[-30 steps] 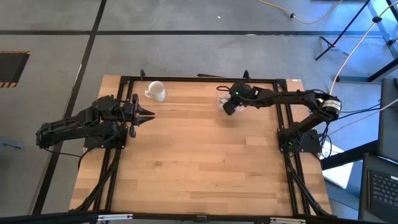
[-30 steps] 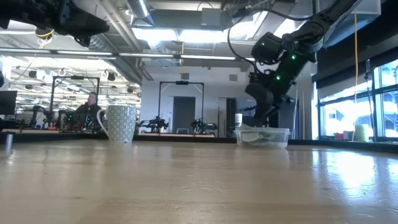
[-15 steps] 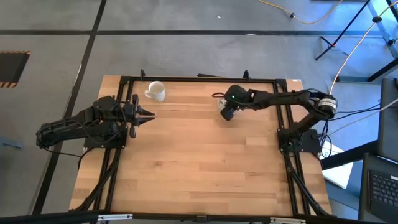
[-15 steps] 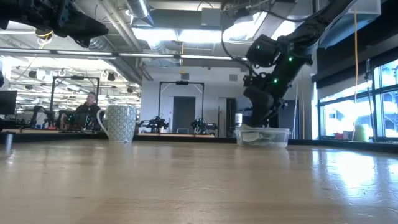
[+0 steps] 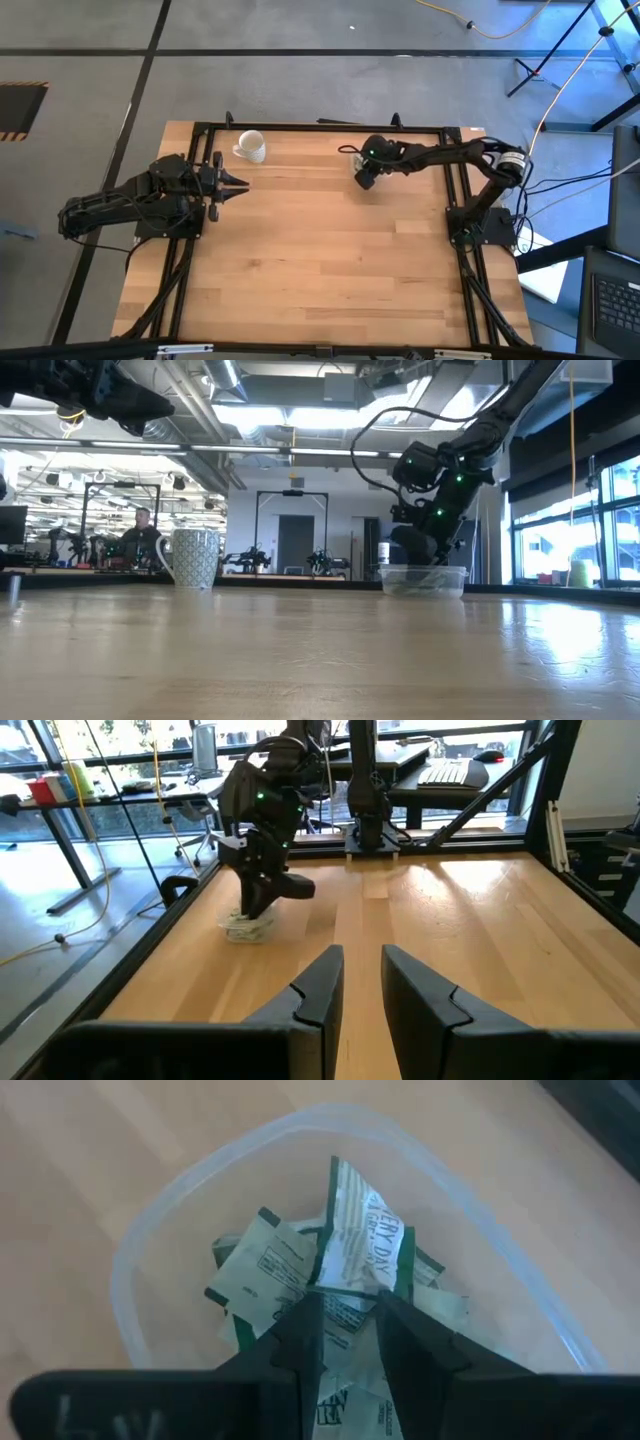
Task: Pick and place items into bin
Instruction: Return to Home Position
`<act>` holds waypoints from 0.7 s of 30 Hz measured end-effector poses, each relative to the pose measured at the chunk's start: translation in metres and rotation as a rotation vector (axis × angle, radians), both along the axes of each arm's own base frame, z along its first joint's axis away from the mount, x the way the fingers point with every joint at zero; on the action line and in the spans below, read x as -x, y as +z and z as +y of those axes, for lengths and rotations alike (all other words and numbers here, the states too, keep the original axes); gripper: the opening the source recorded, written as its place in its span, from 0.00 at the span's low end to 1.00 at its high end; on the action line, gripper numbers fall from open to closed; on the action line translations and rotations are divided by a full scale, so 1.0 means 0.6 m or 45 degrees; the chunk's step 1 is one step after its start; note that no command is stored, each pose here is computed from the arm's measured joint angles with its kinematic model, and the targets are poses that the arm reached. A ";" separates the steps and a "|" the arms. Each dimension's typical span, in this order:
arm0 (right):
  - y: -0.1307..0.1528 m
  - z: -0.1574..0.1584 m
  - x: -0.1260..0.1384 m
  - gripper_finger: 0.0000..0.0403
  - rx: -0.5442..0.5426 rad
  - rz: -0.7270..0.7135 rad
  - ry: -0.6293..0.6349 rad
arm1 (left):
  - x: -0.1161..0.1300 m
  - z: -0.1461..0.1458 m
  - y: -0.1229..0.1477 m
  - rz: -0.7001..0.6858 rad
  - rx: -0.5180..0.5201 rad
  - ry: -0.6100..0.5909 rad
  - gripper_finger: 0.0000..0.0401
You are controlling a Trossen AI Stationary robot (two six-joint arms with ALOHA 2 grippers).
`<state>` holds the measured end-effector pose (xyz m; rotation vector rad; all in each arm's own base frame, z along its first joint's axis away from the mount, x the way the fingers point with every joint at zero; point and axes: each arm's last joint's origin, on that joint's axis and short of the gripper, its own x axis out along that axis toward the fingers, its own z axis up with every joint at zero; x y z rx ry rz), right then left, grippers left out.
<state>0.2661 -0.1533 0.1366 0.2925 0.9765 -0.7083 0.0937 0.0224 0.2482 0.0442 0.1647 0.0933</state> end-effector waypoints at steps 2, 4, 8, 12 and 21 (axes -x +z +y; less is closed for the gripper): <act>0.003 -0.003 0.002 0.25 0.004 -0.001 -0.007 | 0.000 0.000 0.000 0.000 0.001 0.000 0.16; 0.011 -0.002 0.004 0.25 0.022 -0.019 -0.010 | 0.000 0.000 0.000 -0.001 0.001 0.000 0.16; 0.046 0.001 0.008 0.25 0.074 -0.101 0.009 | 0.000 0.000 0.000 -0.003 0.000 0.000 0.16; 0.080 0.009 0.023 0.25 0.083 -0.138 -0.009 | 0.000 0.000 0.002 -0.015 0.010 0.003 0.16; 0.143 0.065 0.071 0.25 0.096 -0.270 0.014 | 0.022 -0.001 0.005 -0.062 -0.024 0.147 0.16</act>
